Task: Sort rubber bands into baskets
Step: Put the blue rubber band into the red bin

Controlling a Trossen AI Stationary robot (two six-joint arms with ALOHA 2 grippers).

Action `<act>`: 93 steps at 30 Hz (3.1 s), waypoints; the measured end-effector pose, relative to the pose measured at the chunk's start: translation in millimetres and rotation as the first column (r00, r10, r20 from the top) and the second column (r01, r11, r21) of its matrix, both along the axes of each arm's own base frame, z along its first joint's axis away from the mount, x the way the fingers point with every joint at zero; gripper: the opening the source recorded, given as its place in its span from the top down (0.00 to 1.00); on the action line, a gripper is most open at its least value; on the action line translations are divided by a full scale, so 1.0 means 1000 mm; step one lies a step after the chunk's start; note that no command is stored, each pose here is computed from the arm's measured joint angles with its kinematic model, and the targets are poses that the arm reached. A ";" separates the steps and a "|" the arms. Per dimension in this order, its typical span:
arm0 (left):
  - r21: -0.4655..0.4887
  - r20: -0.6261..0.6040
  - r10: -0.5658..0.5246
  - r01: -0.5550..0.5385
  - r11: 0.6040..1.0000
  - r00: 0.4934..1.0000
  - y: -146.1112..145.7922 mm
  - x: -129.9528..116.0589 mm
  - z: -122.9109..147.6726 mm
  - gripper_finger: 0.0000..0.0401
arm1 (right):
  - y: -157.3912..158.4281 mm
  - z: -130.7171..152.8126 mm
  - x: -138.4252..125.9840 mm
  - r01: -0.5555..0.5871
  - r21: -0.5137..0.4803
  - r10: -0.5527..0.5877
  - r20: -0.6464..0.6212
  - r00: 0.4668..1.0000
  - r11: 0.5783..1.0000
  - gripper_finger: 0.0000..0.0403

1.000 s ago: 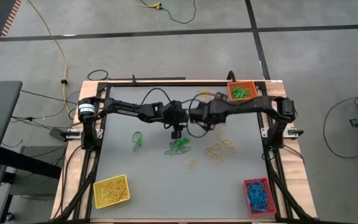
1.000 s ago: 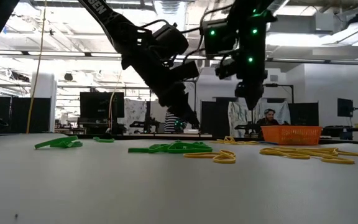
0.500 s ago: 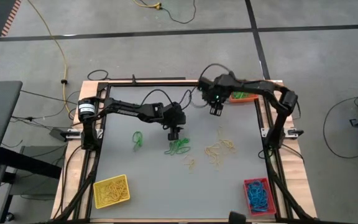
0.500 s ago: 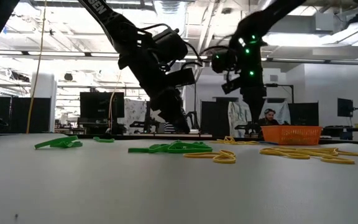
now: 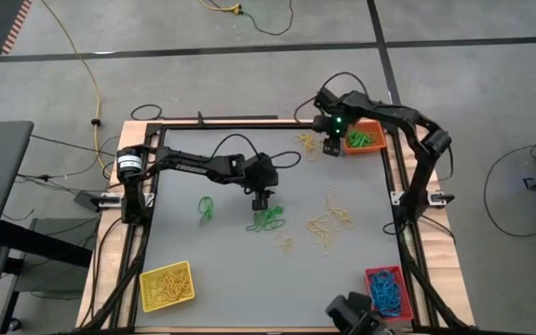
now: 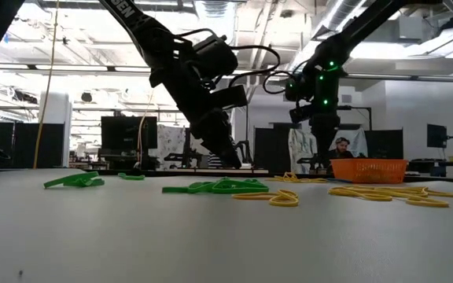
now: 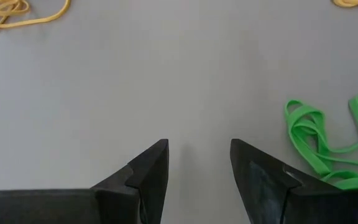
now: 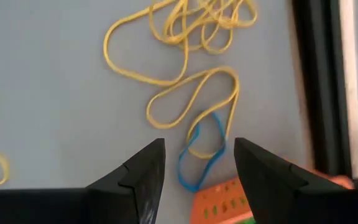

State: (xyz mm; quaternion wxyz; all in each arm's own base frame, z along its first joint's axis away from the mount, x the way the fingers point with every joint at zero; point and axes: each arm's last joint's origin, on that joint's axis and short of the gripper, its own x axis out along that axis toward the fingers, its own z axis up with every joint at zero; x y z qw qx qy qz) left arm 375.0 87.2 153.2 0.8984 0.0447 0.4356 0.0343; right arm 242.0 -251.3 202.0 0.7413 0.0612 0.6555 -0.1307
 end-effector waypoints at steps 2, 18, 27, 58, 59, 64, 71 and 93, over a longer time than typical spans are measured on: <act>-0.003 0.002 0.004 -0.004 1.000 1.000 0.000 0.000 0.000 0.59 | -0.005 -0.009 -0.001 -0.007 0.015 0.008 -0.018 1.000 1.000 0.47; -0.004 0.000 0.004 -0.004 1.000 1.000 -0.001 0.000 0.000 0.59 | -0.022 -0.053 -0.010 0.035 0.015 -0.030 -0.225 0.974 0.999 0.72; 0.002 0.027 0.004 -0.004 1.000 1.000 -0.001 0.002 0.002 0.59 | -0.010 -0.016 -0.012 0.026 -0.019 -0.028 -0.146 0.989 0.999 0.94; -0.007 0.034 0.007 -0.007 1.000 0.999 -0.004 0.003 0.002 0.59 | 0.247 0.125 -0.006 -0.156 0.146 0.130 0.176 0.976 0.977 0.96; -0.007 0.034 0.004 -0.003 1.000 0.999 -0.006 0.004 0.002 0.59 | 0.259 0.125 -0.006 -0.157 0.151 0.131 0.173 0.976 0.976 0.96; -0.006 0.035 -0.011 0.011 1.000 0.999 -0.011 0.005 0.002 0.59 | 0.317 0.121 -0.011 -0.158 0.193 0.132 0.141 0.981 0.969 0.96; -0.009 0.056 -0.022 0.023 1.000 0.998 -0.018 0.008 0.003 0.59 | 0.391 0.105 -0.028 -0.080 0.220 0.070 0.053 0.996 0.972 0.96; 0.025 0.112 -0.221 0.220 0.975 0.969 -0.086 0.018 0.007 0.59 | 0.532 0.030 -0.098 0.194 0.144 -0.182 -0.096 0.979 0.970 0.95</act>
